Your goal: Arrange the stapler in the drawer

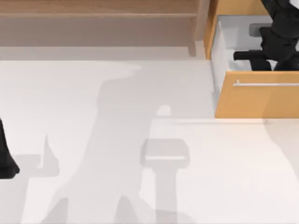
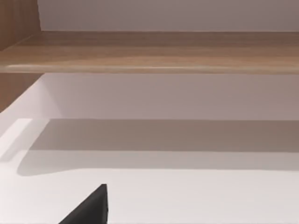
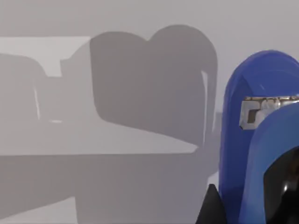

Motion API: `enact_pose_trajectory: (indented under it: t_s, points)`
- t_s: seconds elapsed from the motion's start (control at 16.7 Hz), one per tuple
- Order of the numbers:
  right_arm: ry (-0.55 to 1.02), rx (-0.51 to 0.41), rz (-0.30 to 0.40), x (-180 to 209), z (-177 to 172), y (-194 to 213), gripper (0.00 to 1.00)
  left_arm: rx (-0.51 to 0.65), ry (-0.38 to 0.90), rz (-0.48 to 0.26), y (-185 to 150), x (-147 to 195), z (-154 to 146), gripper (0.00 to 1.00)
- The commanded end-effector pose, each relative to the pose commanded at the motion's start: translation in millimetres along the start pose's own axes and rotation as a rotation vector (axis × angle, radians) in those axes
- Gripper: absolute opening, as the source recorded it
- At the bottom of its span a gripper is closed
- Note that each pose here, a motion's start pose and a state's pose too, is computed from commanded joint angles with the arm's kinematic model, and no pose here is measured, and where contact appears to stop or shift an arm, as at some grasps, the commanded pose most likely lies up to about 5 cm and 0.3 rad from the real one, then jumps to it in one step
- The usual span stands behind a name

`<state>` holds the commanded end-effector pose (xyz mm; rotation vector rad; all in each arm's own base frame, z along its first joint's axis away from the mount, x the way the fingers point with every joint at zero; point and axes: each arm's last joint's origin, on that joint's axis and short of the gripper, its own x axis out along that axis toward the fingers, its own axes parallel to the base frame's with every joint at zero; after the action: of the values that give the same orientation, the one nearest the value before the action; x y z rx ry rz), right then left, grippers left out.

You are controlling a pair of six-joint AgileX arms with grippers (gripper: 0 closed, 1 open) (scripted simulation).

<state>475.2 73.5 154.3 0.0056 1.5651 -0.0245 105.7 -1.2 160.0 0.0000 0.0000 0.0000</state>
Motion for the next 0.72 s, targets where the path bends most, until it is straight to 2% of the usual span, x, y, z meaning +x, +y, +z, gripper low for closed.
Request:
enact_pose_trajectory:
  t_s: [0.42,0.72]
  points:
    - [0.002,0.001,0.0,4.7,0.2,-0.9,0.0,0.0,0.0,0.0,0.0,0.0,0.0,1.0]
    - [0.002,0.001,0.0,4.7,0.2,-0.9,0.38,0.0,0.0,0.0,0.0,0.0,0.0,1.0]
